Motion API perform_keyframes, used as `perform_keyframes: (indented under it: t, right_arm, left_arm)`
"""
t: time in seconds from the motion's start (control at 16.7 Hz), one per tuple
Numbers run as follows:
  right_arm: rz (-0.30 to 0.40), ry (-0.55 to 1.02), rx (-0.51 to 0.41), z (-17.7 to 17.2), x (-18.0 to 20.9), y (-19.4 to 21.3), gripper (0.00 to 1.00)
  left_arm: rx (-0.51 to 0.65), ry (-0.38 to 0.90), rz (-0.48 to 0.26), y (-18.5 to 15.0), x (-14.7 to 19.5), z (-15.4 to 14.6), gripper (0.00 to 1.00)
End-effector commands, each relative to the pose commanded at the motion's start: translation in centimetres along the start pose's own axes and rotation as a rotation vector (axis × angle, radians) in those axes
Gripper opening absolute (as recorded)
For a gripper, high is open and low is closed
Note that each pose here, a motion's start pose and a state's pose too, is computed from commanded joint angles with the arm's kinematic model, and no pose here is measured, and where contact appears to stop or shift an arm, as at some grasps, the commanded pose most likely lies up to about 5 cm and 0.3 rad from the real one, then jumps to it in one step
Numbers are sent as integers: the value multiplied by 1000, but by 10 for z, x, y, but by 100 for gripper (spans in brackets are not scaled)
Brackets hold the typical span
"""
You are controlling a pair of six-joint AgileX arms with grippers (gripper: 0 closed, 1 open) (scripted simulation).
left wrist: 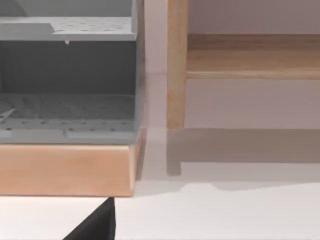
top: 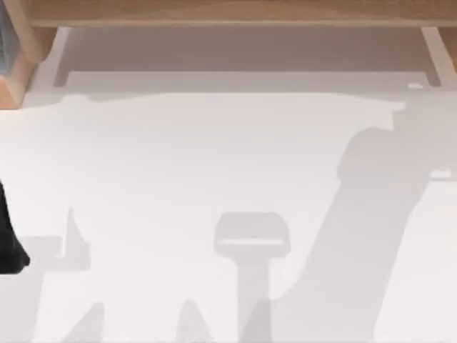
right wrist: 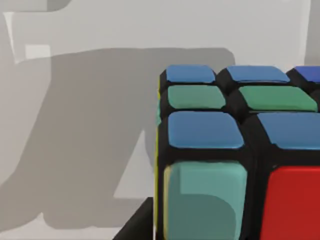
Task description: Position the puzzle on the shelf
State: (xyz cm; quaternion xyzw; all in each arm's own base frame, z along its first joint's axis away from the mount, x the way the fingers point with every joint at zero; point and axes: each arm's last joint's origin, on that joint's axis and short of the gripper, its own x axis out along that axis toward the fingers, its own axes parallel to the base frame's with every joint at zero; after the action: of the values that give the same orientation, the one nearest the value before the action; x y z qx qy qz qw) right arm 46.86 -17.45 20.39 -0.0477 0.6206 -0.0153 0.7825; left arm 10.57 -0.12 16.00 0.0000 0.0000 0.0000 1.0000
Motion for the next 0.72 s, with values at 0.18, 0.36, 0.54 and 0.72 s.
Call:
perform_keyframes:
  t: [0.18,0.36,0.54,0.72]
  right_arm:
    - [-104,-64,-21,-5,-14,7,0]
    - [-233,-164,-32,-14,-36,18,0]
    - [-357,-284,-34,-26,-56,40,0]
    - [-446,-411,-27,-44,-64,74,0]
  left_arm:
    - [0,0,0,0,0,0,100]
    - [0,0,0,0,0,0,100]
    - [0,0,0,0,0,0,100]
    - [0,0,0,0,0,0,100]
